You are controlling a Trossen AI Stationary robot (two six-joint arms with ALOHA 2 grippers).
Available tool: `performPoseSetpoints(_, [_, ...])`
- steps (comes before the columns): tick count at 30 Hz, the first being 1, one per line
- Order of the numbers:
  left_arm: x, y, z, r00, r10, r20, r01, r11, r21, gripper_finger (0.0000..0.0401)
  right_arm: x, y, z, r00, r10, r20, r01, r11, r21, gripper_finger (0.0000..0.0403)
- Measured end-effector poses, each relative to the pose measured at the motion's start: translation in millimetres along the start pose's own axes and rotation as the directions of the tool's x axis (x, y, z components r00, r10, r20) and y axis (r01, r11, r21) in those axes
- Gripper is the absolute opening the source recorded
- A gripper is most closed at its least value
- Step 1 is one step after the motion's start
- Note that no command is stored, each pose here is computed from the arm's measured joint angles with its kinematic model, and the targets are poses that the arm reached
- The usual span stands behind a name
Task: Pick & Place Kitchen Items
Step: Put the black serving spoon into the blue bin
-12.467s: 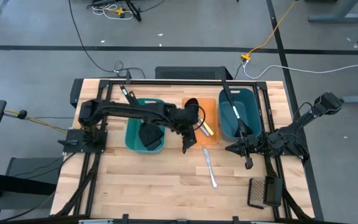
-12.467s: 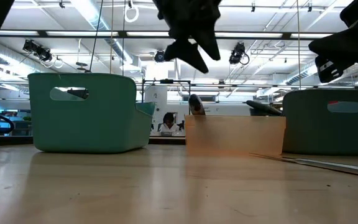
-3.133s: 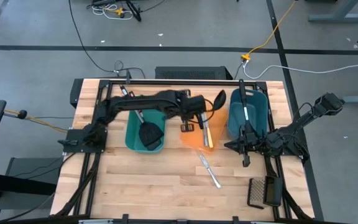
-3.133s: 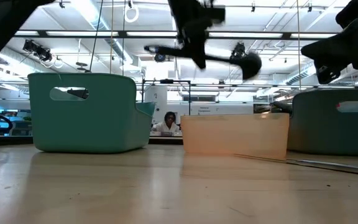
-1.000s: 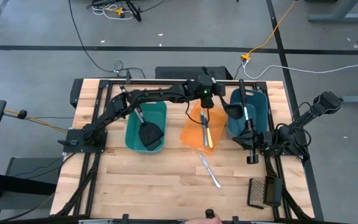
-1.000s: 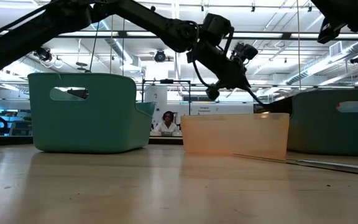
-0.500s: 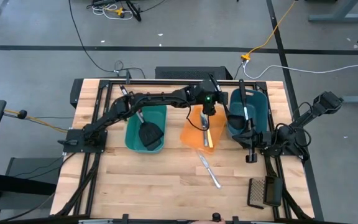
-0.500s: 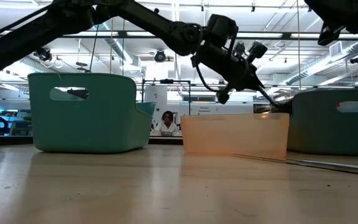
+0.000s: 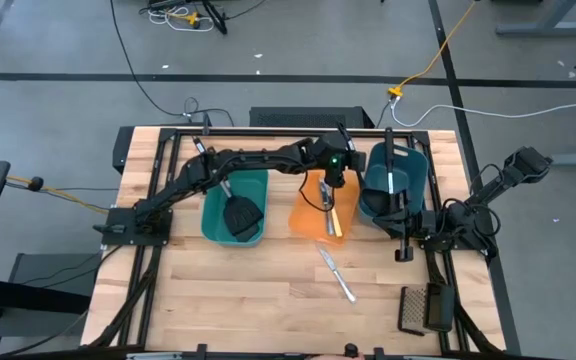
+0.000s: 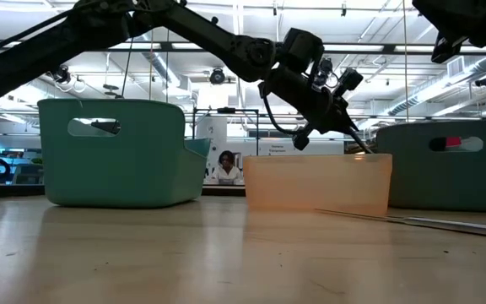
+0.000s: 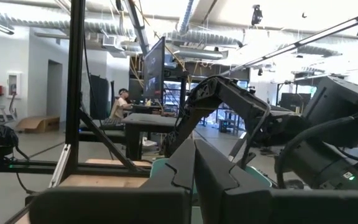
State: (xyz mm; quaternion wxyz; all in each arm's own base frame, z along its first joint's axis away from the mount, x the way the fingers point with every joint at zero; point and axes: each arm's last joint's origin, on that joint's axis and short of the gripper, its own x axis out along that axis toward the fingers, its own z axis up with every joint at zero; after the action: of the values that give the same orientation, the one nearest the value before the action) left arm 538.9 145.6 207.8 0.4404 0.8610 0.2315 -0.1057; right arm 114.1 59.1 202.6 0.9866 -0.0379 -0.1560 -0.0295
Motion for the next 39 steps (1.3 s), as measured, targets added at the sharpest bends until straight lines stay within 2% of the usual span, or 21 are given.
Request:
performPoseSetpoints(5, [-2.6,6.7,14.0,0.999,-0.037,0.031,0.037,0.999,-0.01,0.0033,0.0,0.0,0.0,1.0,0.0,0.0,0.0,1.0,0.0,0.0013])
performPoseSetpoints(13, [-5.2,20.2,32.0,0.996,0.002,0.086,-0.005,0.999,0.04,0.0033,0.0,0.0,0.0,1.0,0.0,0.0,0.0,1.0,0.0,0.0013])
performPoseSetpoints(20, [-5.5,21.5,34.8,0.99,0.034,0.139,-0.043,0.997,0.058,0.0033,0.0,0.1,-0.1,1.0,0.001,-0.001,-0.001,1.0,-0.001,0.0013])
performPoseSetpoints(27, [-5.0,20.2,34.9,0.989,0.03,0.143,-0.035,0.999,0.031,0.0035,0.0,0.3,-0.8,1.0,0.004,-0.007,-0.004,1.0,0.005,0.0013])
performPoseSetpoints(33, [-4.3,18.5,37.3,0.989,0.017,0.15,-0.023,0.999,0.037,0.0062,0.0,0.4,-0.9,1.0,0.006,-0.007,-0.006,1.0,0.005,0.0013])
performPoseSetpoints(39, [-4.1,18.8,37.0,0.989,0.022,0.146,-0.026,0.999,0.029,0.0057,0.0,0.4,-0.9,1.0,0.006,-0.008,-0.006,1.0,0.004,0.0013])
